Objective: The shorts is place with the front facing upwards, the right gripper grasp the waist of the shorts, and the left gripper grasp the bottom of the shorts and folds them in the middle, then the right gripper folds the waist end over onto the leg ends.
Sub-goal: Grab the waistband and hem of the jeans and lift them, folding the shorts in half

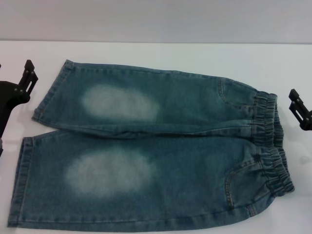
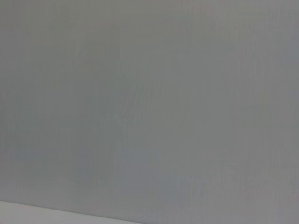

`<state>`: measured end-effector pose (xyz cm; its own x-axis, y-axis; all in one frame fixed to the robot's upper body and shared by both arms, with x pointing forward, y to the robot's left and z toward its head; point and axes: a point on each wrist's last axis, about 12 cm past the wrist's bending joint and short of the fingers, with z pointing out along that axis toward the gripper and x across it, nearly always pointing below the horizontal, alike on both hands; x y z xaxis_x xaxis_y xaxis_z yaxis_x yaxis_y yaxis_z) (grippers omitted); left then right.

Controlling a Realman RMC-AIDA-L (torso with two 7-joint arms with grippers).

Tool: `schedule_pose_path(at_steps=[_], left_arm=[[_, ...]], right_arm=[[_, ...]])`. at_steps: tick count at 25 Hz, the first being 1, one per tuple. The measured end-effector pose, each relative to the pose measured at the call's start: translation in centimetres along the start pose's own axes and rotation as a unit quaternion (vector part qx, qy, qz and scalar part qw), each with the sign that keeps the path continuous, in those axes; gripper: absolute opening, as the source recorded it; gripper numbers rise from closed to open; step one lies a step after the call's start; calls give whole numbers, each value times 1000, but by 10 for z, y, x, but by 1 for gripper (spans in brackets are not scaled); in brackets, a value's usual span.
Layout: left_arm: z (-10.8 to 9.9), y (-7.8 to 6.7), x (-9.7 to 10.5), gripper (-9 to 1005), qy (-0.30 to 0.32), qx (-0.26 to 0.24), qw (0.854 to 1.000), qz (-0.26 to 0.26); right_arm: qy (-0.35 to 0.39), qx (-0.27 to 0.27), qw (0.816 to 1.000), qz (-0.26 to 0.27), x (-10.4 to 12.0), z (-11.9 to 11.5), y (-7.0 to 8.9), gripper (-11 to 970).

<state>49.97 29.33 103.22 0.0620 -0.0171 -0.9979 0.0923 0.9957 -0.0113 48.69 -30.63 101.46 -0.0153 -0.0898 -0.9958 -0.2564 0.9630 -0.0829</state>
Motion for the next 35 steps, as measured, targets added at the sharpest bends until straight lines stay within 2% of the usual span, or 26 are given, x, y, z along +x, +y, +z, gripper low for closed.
schedule_pose_path(at_steps=[7, 10, 12, 16, 17, 19, 22, 23, 24, 25, 29, 32, 35], left_arm=[[-1, -1, 1, 776, 2, 2, 1000, 1], [-1, -1, 1, 776, 2, 3, 1000, 1], [3, -7, -1, 776, 9, 18, 1000, -8], [6, -9, -2, 777, 21, 23, 999, -12], [24, -27, -10, 777, 71, 56, 996, -4], [38, -42, -23, 776, 118, 74, 990, 17], [54, -52, -46, 776, 164, 78, 983, 34], [57, -55, -52, 776, 177, 79, 980, 37], [57, -55, -52, 776, 177, 79, 980, 37], [62, -61, -68, 776, 219, 82, 971, 47], [65, -68, -89, 776, 254, 88, 961, 61], [65, -73, -98, 775, 260, 93, 959, 64], [67, -74, -102, 775, 262, 94, 958, 65]], right_arm=[[-3, -11, 1000, 17, -1, 0, 4, 581], [-12, -19, 999, 45, -5, 2, 5, 581], [-11, -29, 997, 68, -9, 6, 6, 582], [34, -56, 993, 98, -20, 21, 9, 582], [53, -59, 992, 100, -25, 26, 10, 582], [90, -52, 991, 80, -37, 34, 11, 582], [120, -24, 991, 55, -62, 44, 15, 582], [125, -10, 990, 61, -73, 49, 15, 581], [125, -10, 990, 61, -73, 49, 15, 581], [127, -3, 989, 71, -77, 50, 13, 580], [130, 9, 982, 134, -86, 52, 3, 578], [155, -5, 972, 178, -93, 61, -6, 577], [201, -13, 964, 175, -96, 74, -8, 578]])
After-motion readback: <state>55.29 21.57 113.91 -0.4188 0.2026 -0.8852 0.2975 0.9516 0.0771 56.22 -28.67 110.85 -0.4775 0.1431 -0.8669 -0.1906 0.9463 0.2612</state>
